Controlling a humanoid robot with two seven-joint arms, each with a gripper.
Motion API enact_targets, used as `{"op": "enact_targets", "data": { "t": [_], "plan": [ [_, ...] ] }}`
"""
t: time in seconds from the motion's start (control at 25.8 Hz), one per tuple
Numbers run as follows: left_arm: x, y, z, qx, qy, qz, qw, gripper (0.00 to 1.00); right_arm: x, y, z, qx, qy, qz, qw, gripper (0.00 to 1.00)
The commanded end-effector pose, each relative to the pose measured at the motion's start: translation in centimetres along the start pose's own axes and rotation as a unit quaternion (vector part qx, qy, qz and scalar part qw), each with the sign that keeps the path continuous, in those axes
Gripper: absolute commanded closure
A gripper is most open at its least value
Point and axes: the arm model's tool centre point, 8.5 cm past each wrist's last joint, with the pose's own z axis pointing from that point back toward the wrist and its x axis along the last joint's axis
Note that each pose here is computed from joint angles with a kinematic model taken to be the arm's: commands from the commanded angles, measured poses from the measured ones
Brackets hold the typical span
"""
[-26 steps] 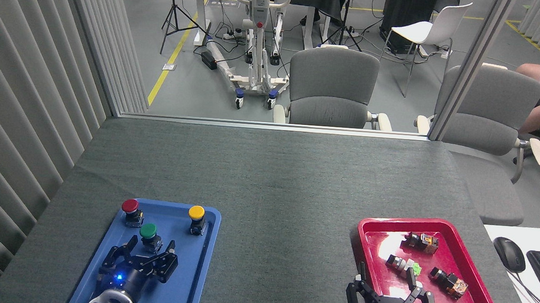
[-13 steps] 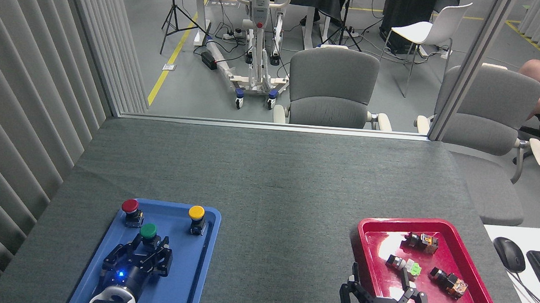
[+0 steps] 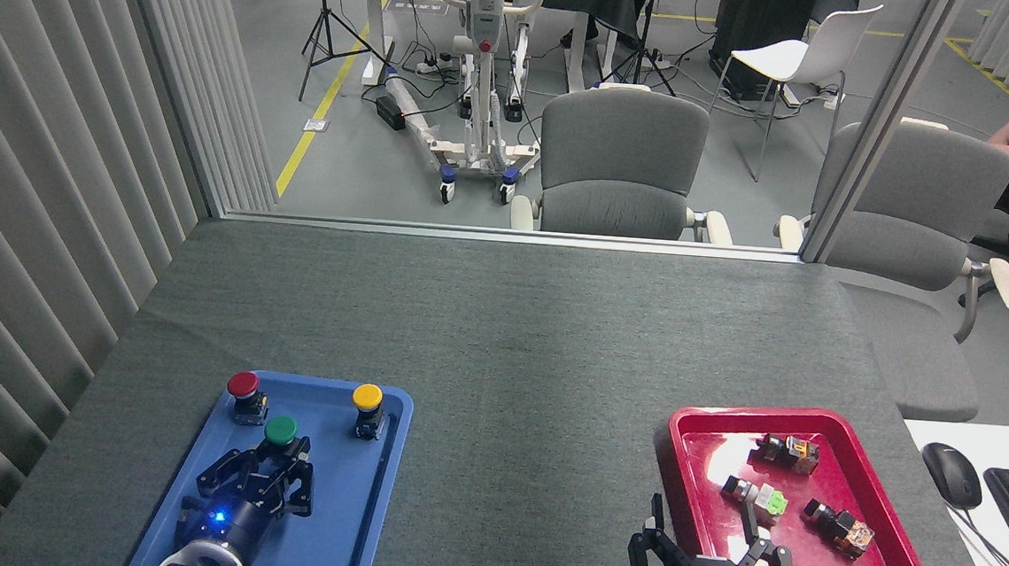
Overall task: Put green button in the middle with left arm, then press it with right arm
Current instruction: 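Close the left gripper around the green button, then lift the green button and carry it toward the table middle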
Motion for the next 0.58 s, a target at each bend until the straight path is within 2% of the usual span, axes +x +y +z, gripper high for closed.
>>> {"op": "enact_targets", "data": {
  "t": [0.0,0.04,0.12,0.19,0.27,0.35,0.54],
  "plan": [
    [3.1,4.5,1.2,0.095,-0.116,-0.009,0.989,1.00,0.0,0.0,0.0,0.000,0.002,0.000,1.000,0.00],
    [5.0,5.8,1.3,0.121,-0.153,-0.011,0.981,1.00,-0.1,0.0,0.0,0.000,0.003,0.001,1.000,0.00],
    [9.6,7.1,1.1,0.142,-0.217,-0.017,0.966,1.00,-0.3,0.4,0.1,0.004,0.001,0.005,1.000,0.00],
    [13.9,7.2,1.2,0.146,-0.264,0.007,0.953,1.00,-0.2,0.5,0.2,0.006,0.001,0.005,1.000,0.00],
    [17.2,7.1,1.1,0.148,-0.278,0.042,0.948,1.00,-0.3,0.5,0.3,0.006,0.001,0.005,1.000,0.00],
    [20.9,6.0,0.6,0.128,-0.289,0.059,0.947,1.00,-0.2,0.4,0.2,0.005,0.000,0.003,1.000,0.00],
    [24.9,2.3,-1.6,0.044,-0.318,0.051,0.946,1.00,-0.3,0.2,0.0,0.002,0.001,0.003,1.000,0.00]
  ]
}}
